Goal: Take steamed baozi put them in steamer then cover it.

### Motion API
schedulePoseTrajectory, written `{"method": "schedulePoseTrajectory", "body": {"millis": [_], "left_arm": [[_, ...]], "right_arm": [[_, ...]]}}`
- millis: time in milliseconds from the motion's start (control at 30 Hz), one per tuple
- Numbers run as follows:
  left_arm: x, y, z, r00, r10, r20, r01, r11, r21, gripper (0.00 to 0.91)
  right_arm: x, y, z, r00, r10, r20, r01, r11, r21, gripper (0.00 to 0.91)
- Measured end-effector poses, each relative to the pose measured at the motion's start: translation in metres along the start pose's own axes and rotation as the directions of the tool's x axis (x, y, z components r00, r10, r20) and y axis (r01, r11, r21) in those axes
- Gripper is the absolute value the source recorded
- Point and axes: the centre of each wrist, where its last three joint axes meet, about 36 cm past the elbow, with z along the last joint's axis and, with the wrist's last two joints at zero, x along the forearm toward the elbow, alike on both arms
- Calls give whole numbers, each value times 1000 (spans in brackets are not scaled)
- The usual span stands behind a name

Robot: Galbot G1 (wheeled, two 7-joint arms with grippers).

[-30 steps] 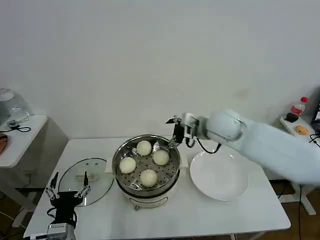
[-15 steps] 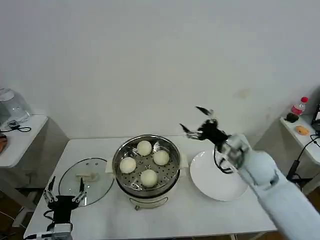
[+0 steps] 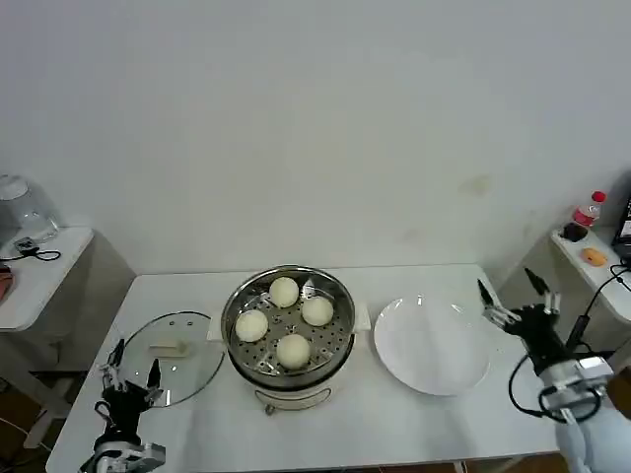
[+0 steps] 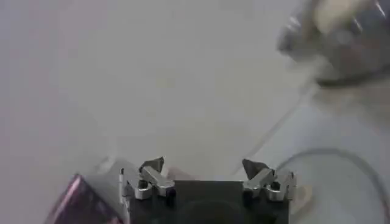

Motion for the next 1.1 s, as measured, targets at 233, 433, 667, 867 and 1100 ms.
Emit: {"method": "schedulePoseTrajectory", "body": {"millis": [233, 433, 667, 867, 1100], "left_arm": [[-31, -23, 26, 999, 52, 12, -47, 971, -236, 907], [-58, -35, 44, 997, 78, 13, -68, 930, -361, 907], [-82, -42, 56, 995, 98, 18, -79, 891, -448, 907], [-96, -48, 59, 994, 110, 19, -87, 871, -484, 907], [-112, -52, 60, 993, 117, 20, -92, 859, -504, 907]], "right_arm": [[27, -5, 9, 998, 45, -36, -46, 999, -20, 907], [42, -6, 11, 996, 71, -51, -73, 997, -34, 907], [55, -5, 14, 994, 90, -64, -93, 995, -43, 907], [62, -6, 15, 992, 103, -71, -106, 993, -45, 907], [69, -8, 17, 990, 115, -78, -119, 992, -47, 907]]}}
